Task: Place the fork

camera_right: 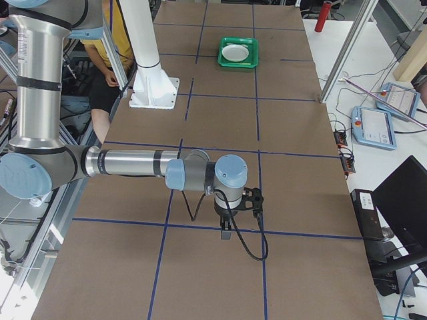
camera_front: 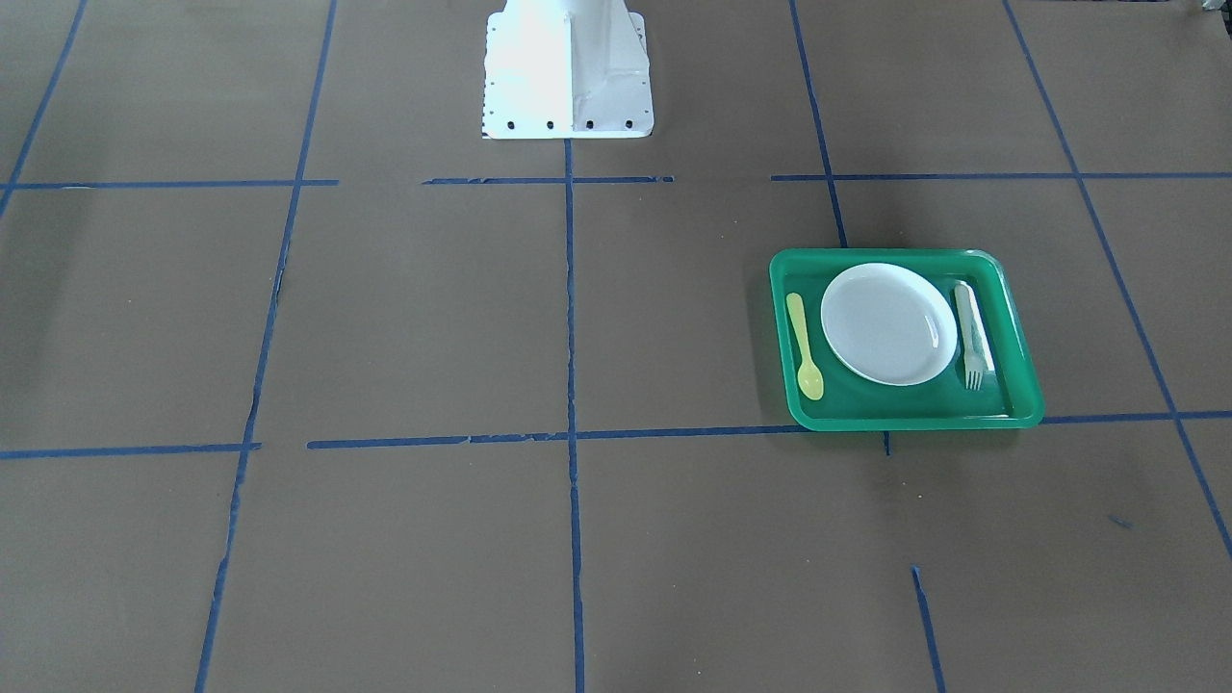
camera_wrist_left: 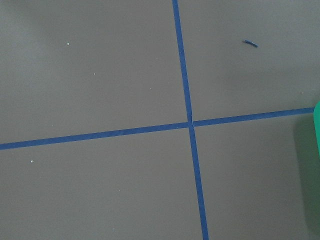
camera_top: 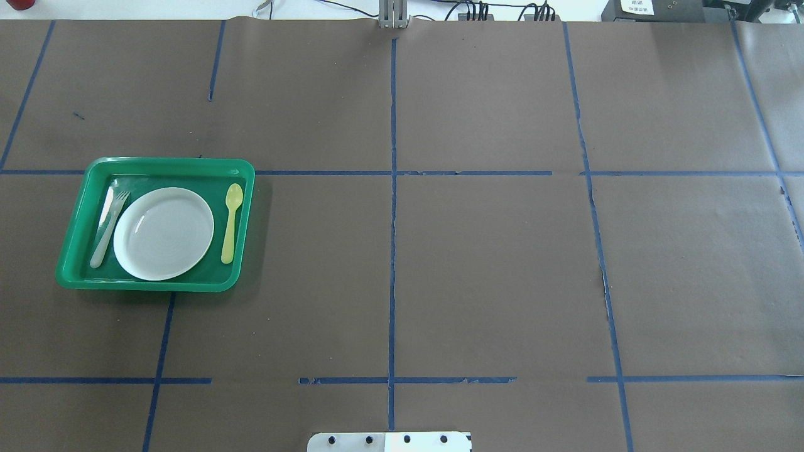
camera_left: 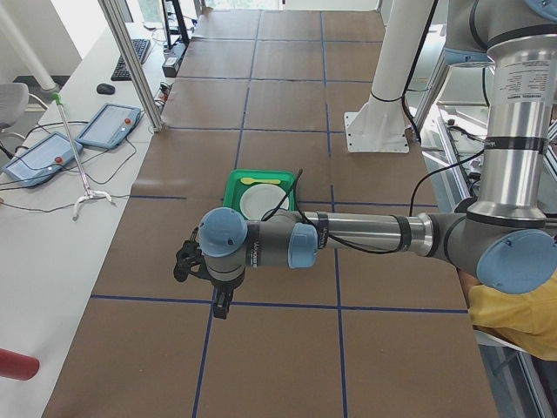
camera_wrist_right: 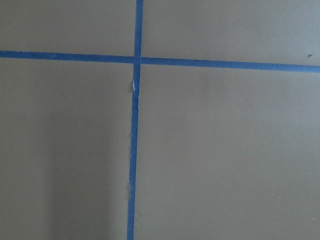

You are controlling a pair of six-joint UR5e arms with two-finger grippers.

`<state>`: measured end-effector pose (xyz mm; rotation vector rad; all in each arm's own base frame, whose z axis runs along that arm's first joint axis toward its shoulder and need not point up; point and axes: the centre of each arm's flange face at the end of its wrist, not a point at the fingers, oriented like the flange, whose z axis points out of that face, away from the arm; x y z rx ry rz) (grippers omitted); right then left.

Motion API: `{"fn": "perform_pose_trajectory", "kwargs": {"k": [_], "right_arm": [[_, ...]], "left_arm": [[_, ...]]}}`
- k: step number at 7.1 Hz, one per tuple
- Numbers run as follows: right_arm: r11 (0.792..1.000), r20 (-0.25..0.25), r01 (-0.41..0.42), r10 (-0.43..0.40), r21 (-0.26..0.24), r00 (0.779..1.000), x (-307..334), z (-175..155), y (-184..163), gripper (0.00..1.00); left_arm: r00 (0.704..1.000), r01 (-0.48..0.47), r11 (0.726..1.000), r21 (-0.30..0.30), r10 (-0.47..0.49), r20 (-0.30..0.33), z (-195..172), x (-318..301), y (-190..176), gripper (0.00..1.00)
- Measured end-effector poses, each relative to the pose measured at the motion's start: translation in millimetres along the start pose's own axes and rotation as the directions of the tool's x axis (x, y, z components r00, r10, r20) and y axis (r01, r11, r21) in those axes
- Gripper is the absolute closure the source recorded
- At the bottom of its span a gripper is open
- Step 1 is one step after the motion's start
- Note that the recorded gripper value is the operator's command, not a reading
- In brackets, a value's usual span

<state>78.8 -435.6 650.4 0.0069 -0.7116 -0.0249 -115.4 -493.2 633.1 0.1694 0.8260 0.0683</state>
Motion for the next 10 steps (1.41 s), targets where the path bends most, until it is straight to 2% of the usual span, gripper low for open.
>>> {"fn": "perform_pose_trajectory", "kwargs": {"k": [2,3,5,6,10], "right_arm": [[1.000,0.000,0.000,0.000,0.000,1.000,0,0,0,0.00],[1.000,0.000,0.000,0.000,0.000,1.000,0,0,0,0.00],[1.000,-0.001,0.000,0.000,0.000,1.000,0,0,0,0.00],[1.000,-0.001,0.000,0.000,0.000,1.000,0,0,0,0.00],[1.000,-0.001,0.000,0.000,0.000,1.000,0,0,0,0.00]], "left_arm": [[1.000,0.003,1.000,-0.007,-0.003,-0.001,1,0,4,0.00],[1.000,0.025,0.999,-0.029,-0.026,-0.005,4,-2,10,0.00],[0.993,0.118,0.986,-0.121,-0.119,-0.002,6,-1,20,0.00],[0.992,0.127,0.983,-0.133,-0.128,0.002,5,0,21,0.00],[0.996,0.091,0.990,-0.103,-0.092,-0.001,0,5,15,0.00]]}}
